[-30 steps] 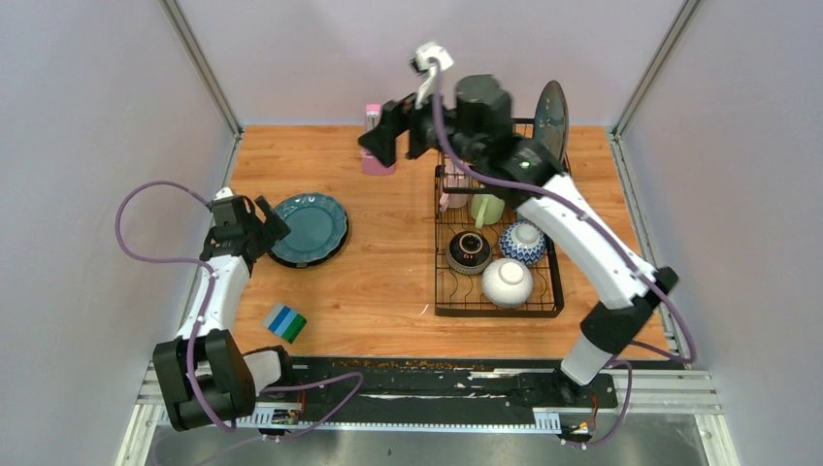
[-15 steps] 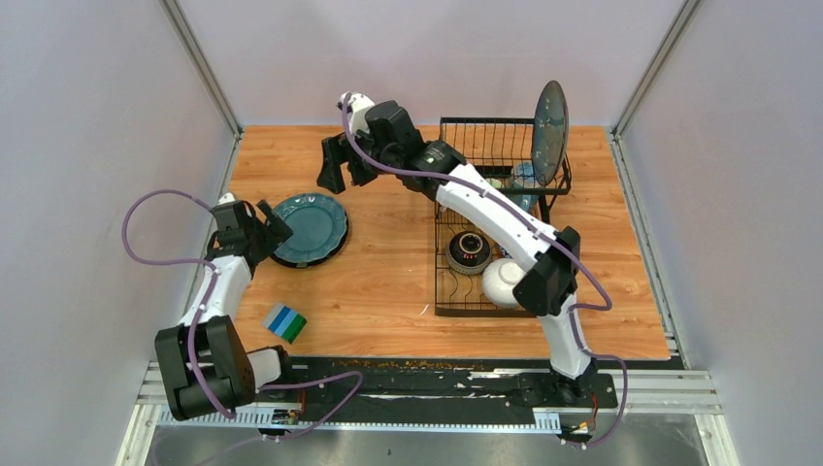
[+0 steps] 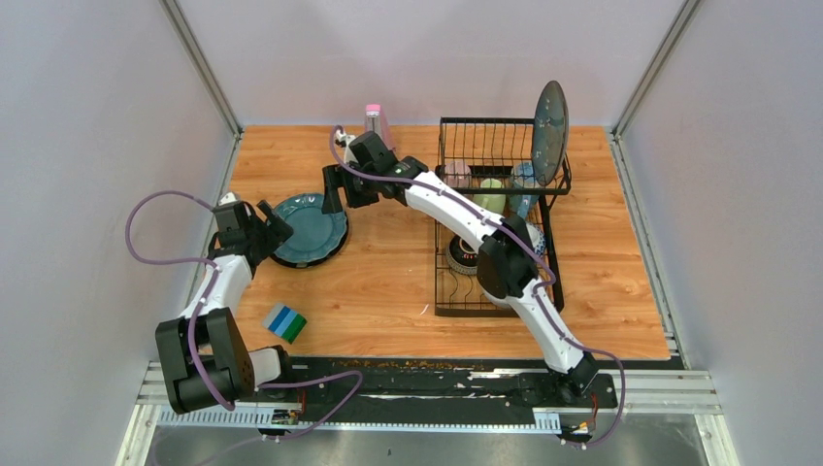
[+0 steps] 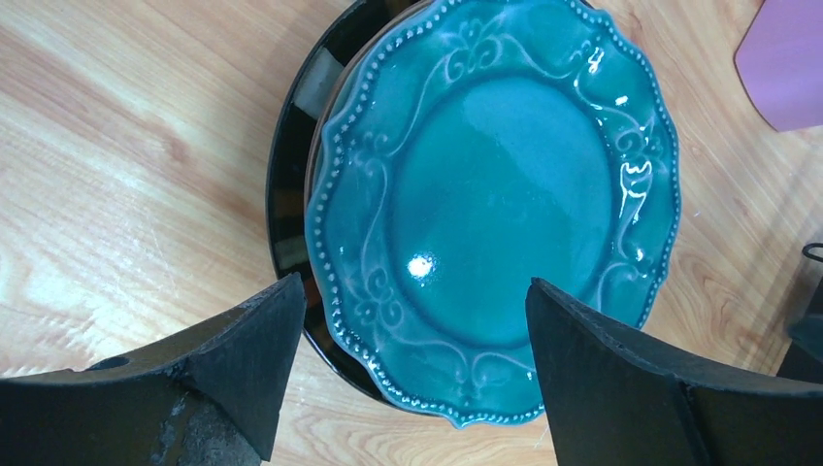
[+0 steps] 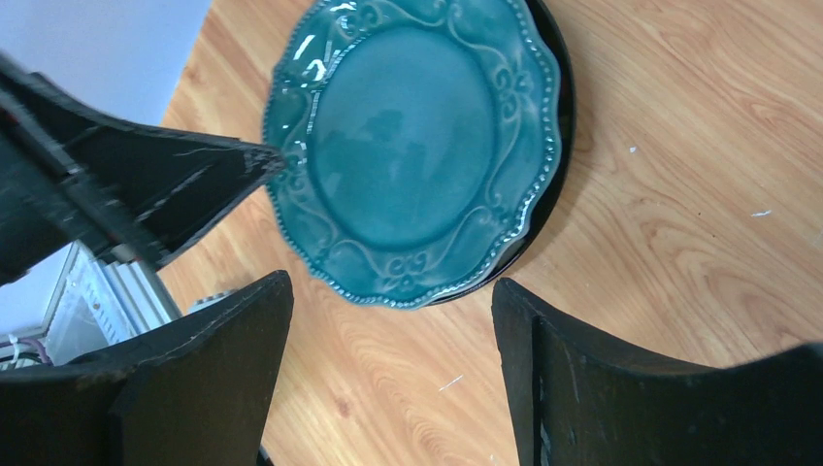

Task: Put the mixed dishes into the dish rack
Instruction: Pick up the plate at the center of the board.

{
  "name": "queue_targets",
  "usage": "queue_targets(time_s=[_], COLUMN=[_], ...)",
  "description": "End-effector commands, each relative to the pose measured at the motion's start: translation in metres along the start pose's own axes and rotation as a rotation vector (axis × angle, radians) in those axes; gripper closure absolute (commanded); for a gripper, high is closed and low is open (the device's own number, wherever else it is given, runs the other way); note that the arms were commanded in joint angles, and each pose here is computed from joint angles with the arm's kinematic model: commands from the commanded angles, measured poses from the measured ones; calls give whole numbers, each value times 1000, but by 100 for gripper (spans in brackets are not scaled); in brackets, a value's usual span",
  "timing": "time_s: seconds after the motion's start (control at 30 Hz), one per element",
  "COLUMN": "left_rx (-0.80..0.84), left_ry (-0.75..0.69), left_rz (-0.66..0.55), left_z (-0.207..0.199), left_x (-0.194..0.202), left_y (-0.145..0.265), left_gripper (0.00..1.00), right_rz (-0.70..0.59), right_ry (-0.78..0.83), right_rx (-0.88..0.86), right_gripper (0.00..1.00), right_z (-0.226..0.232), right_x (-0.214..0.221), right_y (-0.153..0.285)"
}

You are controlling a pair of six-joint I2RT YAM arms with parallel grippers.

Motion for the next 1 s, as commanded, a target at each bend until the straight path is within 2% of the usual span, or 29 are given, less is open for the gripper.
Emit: queue_targets(time_s=[0.0,0.5,0.6,0.8,0.97], left_rx=[37,103,111,139,166], left_ry=[0,-9,-14,-30,-38], left_rz=[-18,61,88,131,167], left_z=[-4,-9,-8,-11,-13], left_x=[-5,12,18,24,31], left_y=[-5,-13,-16,-21,-25], left_gripper=[10,15,17,18,21], right_rz=[-40,25,26,10,6], right_ry=[-55,-143,-156,-187,-235], right_rx=[-45,-119,-131,-144,-166], right_gripper=[25,31,37,41,58], right_z=[-5,-17,-17,-23,-31], right_x=[-14,22,24,20,19], right_y=[-11,-52,-54,-54,-52])
Point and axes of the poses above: each gripper's point midway between its finger pads, its own y axis back along the fingers, its own z axis along the line the jaws close on, x = y × z, the point moved 1 cm from there along y, back along the fingers, and after that the axes turned 14 degrees about y, right-handed, at the moved point
